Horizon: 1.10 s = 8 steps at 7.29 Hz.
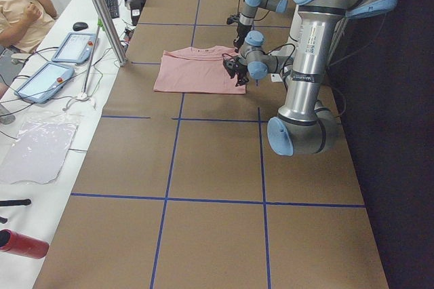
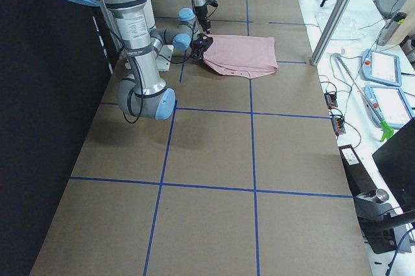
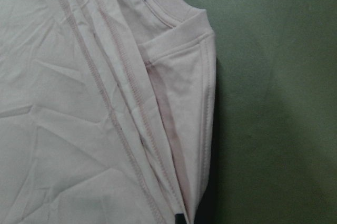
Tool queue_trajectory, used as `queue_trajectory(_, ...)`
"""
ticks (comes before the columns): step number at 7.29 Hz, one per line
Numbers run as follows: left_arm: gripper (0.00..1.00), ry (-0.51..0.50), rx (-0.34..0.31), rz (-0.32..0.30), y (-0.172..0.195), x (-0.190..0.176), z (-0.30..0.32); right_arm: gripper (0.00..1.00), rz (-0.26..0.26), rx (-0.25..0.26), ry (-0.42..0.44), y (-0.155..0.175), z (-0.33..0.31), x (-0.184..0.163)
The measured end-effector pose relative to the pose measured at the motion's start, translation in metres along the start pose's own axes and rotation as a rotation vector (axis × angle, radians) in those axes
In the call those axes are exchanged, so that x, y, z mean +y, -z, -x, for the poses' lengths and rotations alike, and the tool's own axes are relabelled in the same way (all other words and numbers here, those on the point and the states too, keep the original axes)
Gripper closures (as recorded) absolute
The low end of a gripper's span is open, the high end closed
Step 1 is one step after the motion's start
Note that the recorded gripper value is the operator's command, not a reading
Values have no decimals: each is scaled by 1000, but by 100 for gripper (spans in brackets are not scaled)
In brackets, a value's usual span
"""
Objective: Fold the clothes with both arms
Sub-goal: 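Grasp the near edge of the shirt with both grippers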
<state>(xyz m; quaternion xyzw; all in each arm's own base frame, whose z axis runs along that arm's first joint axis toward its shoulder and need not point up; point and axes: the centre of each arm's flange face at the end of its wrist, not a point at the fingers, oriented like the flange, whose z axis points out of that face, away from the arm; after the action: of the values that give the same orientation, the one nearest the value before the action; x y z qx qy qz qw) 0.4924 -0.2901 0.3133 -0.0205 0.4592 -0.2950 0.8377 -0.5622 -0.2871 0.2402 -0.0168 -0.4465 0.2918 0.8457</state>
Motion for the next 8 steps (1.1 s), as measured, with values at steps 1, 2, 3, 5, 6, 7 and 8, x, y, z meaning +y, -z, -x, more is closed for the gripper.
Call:
queue_trajectory(1,42,4,-16,3,-4,4,7,100,0,-2,0,1,0,0)
queue_trajectory(2,42,10,-27,3,-6,5,11,100,1,-4,-1,2,1,-1)
queue_trajectory(3,42,10,-42,2,-9,7,15,100,1,-6,-1,4,1,-1)
queue_trajectory(5,42,5,-65,7,-15,14,22,100,1,-7,-1,4,1,-1)
queue_trajectory(6,42,5,-71,12,-17,18,24,100,1,-7,-1,4,1,-1)
queue_trajectory(7,42,4,-76,17,-19,22,25,100,1,-7,-1,4,1,-1)
queue_trajectory(8,44,3,-81,19,-21,24,27,100,1,-6,-1,4,1,-1)
